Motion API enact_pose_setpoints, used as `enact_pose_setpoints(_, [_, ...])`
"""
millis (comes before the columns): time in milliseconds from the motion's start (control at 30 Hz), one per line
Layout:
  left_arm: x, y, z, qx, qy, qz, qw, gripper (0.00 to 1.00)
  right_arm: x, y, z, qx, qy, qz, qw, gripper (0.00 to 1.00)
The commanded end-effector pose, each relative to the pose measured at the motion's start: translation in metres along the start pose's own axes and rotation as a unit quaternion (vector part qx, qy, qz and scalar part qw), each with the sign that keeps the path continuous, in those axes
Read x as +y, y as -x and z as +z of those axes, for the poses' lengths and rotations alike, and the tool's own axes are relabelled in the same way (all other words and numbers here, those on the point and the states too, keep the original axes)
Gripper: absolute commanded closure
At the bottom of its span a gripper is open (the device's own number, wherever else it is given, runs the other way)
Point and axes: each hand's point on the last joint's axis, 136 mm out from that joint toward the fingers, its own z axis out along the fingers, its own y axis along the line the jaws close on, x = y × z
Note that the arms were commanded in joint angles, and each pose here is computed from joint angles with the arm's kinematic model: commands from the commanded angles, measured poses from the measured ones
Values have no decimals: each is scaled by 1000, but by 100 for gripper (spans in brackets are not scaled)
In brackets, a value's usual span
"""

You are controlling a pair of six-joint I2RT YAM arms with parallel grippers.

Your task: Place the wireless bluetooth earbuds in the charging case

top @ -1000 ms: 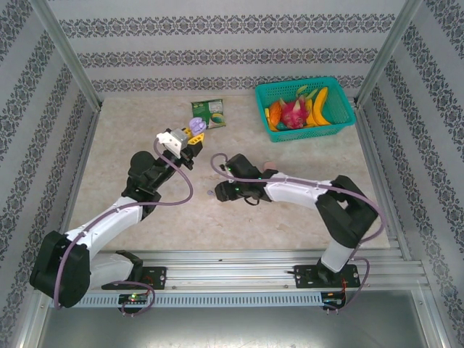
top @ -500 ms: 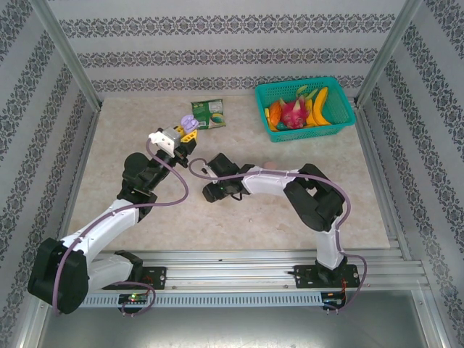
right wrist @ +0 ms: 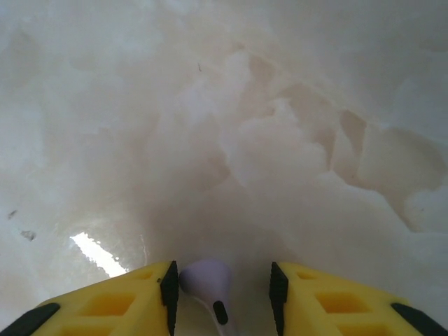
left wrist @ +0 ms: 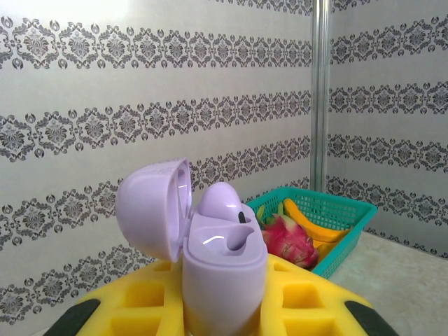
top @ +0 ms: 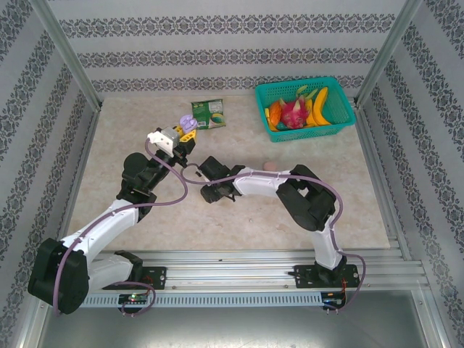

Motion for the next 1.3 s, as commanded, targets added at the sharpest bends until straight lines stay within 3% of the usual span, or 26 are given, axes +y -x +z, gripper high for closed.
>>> enact_pose_setpoints(0, [5,14,-5,-22,8,-1,1000,100,-2,-21,19,37,-36,-22,998,59])
enact_pose_setpoints(633, [5,13,-7,-21,9,-4,1000,100,-5,-25,18,41,-57,-5,998,83])
enact_pose_setpoints(1267, [4,13,-5,-18,3,-6,1000,100,-45,-23,-33,-20,-64,82,994,87])
